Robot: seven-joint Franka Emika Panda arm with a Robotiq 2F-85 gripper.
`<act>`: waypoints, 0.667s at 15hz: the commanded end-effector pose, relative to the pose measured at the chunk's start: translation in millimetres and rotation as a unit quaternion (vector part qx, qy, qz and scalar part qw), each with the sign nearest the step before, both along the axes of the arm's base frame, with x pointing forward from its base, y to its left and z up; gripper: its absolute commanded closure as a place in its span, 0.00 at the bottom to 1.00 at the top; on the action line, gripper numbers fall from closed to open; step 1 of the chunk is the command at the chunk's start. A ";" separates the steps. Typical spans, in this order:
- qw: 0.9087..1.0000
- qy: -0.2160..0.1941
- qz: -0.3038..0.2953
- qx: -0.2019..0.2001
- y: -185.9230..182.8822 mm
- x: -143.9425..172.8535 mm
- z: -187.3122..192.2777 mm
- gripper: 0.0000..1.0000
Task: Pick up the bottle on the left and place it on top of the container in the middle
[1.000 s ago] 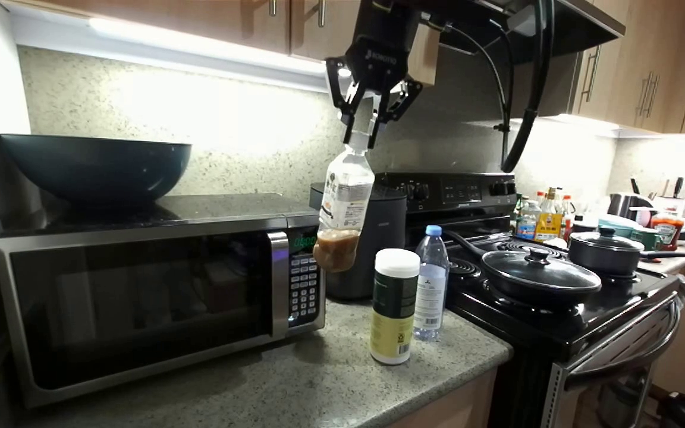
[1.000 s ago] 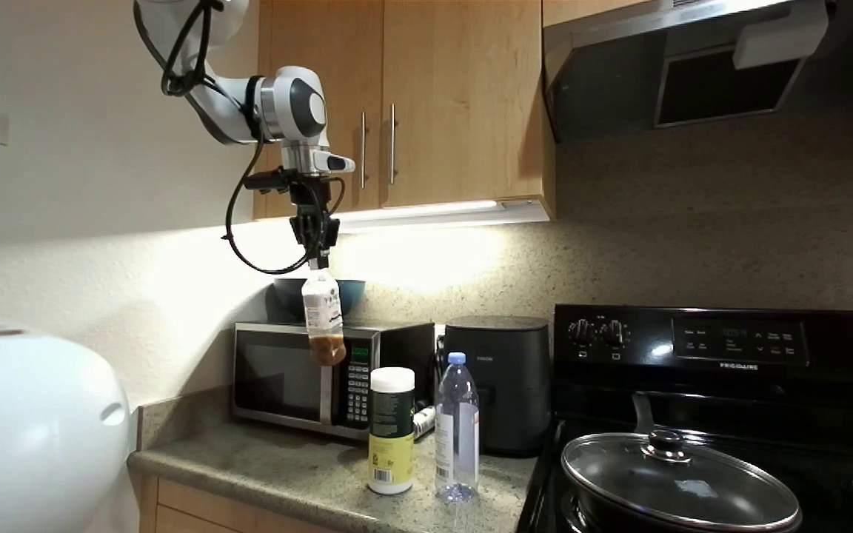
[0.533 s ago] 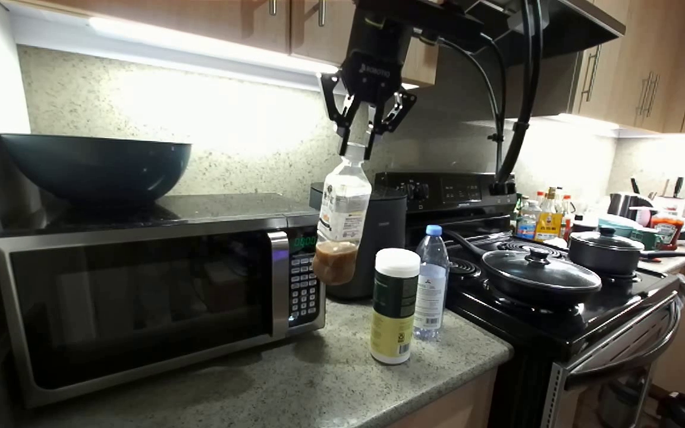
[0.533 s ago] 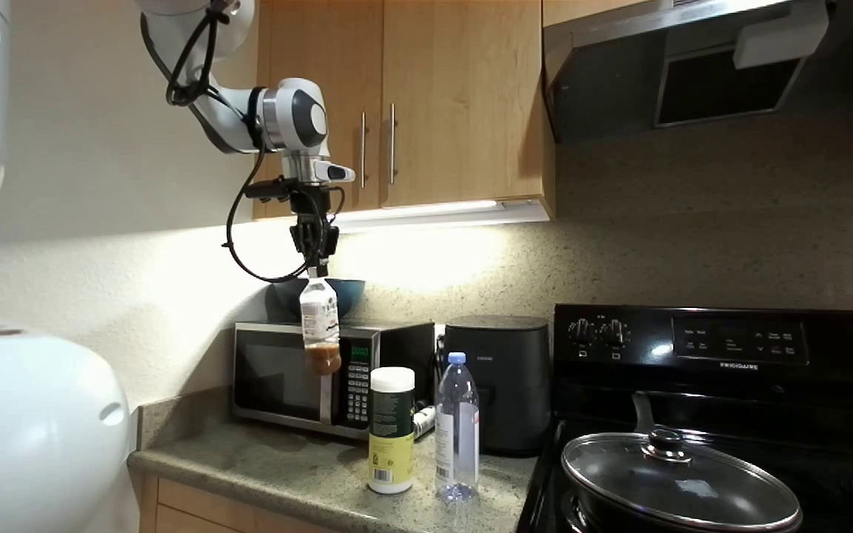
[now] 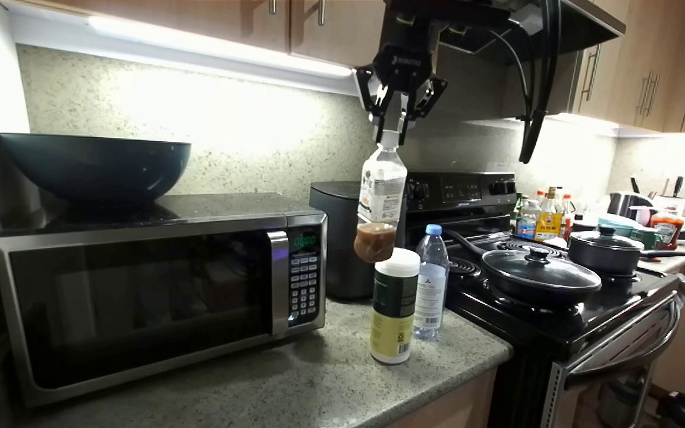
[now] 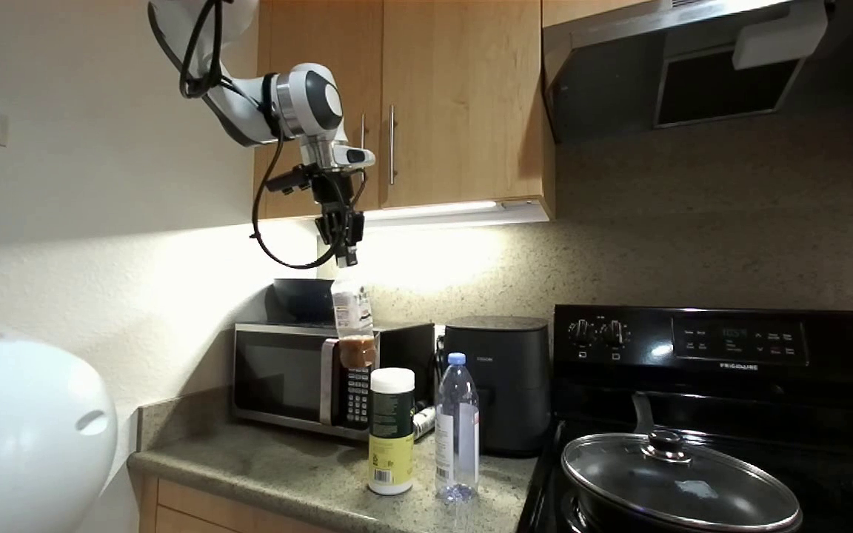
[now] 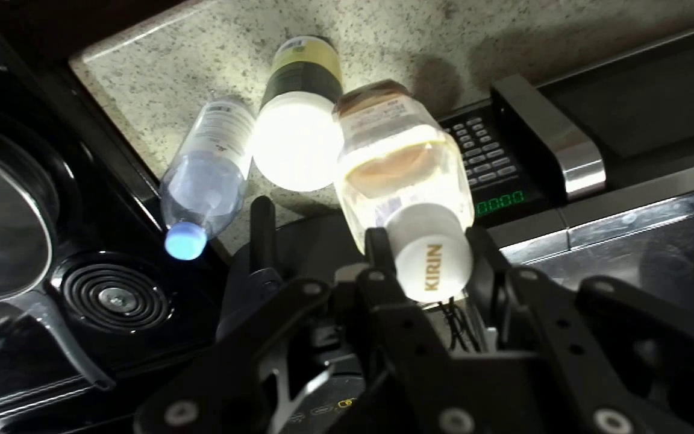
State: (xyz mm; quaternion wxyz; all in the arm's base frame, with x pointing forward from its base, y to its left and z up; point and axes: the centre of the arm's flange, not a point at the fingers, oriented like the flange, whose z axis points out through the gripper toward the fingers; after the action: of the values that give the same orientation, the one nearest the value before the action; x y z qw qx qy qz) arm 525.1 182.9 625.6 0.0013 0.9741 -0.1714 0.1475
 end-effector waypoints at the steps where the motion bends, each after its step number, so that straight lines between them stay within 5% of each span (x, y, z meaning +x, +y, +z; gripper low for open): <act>1: 0.999 0.001 -0.043 -0.027 -22.8 -6.2 16.0 0.91; 4: 0.997 0.000 -0.075 -0.011 -34.3 0.6 16.6 0.91; 5: 0.999 0.006 -0.048 -0.015 -31.2 1.0 10.6 0.66; 8: 0.998 0.004 -0.061 -0.012 -35.7 2.4 11.7 0.66; 9: 0.998 0.006 -0.055 -0.013 -35.3 4.3 10.4 0.91; 10: 0.999 0.008 -0.052 -0.012 -36.7 7.7 11.0 0.91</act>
State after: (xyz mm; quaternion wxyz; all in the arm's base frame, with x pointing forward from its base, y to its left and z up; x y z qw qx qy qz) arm 527.8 147.6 636.5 0.0226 0.9624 -0.2288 0.1447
